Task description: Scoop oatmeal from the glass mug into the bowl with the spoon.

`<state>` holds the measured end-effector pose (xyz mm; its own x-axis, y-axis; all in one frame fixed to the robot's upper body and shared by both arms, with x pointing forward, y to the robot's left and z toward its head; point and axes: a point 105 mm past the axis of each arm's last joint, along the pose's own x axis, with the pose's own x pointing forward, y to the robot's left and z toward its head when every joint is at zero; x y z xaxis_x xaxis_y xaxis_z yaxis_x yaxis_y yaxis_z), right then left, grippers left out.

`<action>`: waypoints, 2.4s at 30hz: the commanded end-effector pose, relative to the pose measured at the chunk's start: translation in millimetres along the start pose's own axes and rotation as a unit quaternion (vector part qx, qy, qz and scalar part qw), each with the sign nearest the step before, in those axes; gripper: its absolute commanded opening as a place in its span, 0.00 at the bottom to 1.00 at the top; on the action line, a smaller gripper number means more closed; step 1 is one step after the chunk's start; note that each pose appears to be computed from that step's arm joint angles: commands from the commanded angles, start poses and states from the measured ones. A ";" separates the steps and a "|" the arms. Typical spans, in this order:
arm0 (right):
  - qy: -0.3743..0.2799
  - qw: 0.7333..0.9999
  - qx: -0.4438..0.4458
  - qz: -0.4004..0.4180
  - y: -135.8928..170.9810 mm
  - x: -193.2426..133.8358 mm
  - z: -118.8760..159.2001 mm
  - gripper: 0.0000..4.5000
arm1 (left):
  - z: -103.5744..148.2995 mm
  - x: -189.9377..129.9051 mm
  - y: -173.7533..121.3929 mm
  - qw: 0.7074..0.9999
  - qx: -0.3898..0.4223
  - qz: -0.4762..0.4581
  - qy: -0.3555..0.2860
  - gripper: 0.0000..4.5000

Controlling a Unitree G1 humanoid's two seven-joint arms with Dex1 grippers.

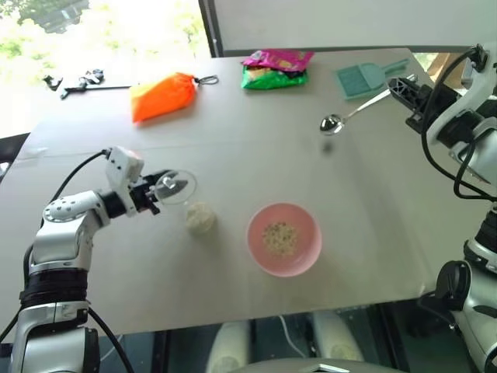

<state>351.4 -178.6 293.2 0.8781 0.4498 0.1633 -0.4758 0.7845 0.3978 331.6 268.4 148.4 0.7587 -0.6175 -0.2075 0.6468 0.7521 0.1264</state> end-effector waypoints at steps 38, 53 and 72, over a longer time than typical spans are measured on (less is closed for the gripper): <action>-0.039 0.959 -0.038 0.279 155.6 13.1 13.9 0.00 | 127.9 49.3 6.2 0.926 0.286 0.179 -0.169 0.01; 0.005 0.952 -0.145 0.268 157.6 28.8 -19.6 0.00 | 144.4 68.4 -21.4 0.939 0.228 0.138 -0.220 0.01; 0.064 0.884 -0.364 0.286 153.0 47.4 -90.5 0.00 | 139.8 80.2 -53.1 0.948 0.199 0.119 -0.220 0.01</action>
<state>315.9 4.8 276.0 0.4912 0.8709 0.0163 -0.7885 0.4525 -0.4165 381.1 155.3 232.4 0.8337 -0.5176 0.1924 0.3944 0.8021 0.4484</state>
